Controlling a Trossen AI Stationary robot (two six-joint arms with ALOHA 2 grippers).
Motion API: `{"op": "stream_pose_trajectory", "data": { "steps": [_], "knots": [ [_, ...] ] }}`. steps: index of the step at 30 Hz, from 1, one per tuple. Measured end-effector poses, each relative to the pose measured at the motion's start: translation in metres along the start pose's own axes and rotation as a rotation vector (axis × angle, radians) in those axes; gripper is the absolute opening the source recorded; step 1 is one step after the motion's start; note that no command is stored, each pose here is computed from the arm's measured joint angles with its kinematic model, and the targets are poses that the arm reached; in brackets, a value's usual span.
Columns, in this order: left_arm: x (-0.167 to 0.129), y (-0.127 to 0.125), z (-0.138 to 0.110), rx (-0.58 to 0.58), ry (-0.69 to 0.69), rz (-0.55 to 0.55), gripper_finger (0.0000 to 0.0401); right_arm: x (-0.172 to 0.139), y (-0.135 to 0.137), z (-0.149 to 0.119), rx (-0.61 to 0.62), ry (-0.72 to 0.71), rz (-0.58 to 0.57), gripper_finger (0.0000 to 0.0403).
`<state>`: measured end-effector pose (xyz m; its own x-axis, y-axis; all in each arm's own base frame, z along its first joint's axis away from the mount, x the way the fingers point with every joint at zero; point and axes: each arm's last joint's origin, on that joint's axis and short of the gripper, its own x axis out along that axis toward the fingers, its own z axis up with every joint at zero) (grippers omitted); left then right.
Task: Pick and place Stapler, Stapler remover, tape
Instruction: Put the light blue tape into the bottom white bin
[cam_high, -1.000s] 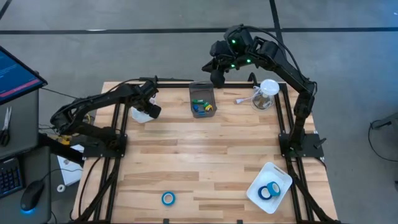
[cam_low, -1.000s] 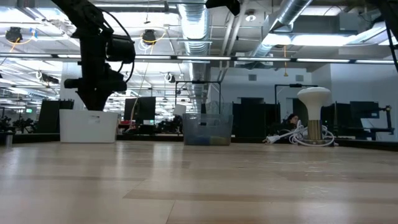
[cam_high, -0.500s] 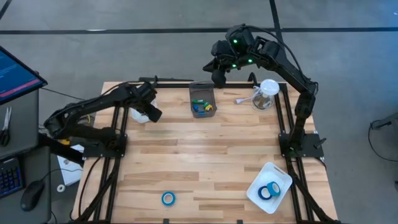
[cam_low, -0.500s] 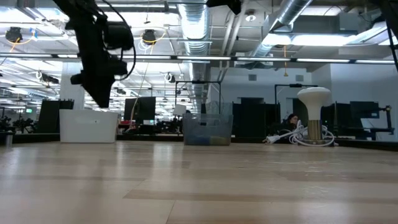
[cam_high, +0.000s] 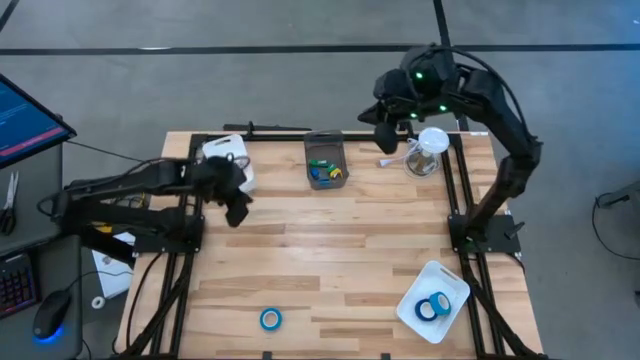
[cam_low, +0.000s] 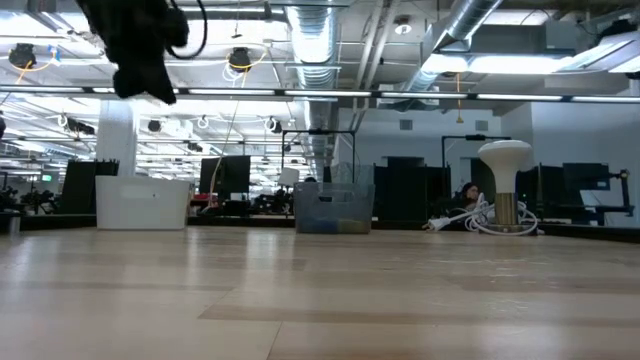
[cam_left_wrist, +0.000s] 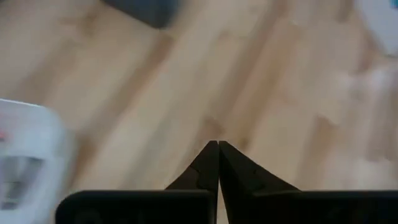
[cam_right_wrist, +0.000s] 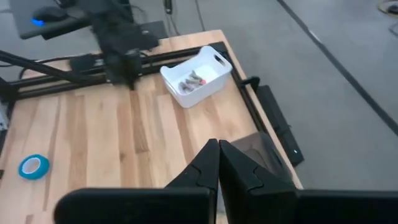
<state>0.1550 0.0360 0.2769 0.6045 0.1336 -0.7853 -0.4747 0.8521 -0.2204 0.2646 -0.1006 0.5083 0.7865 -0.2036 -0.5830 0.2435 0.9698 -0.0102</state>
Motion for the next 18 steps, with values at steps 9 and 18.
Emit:
{"op": "stream_pose_trajectory", "data": {
  "steps": [9,18],
  "knots": [
    [-0.005,-0.063,-0.019,0.079,0.007,-0.082,0.0001,-0.026,0.014,-0.004,0.000,-0.027,-0.060,0.0001],
    [0.015,-0.130,-0.032,0.307,0.098,-0.079,0.0001,-0.026,0.033,-0.011,0.045,0.055,-0.059,0.0000]
  ]
}}
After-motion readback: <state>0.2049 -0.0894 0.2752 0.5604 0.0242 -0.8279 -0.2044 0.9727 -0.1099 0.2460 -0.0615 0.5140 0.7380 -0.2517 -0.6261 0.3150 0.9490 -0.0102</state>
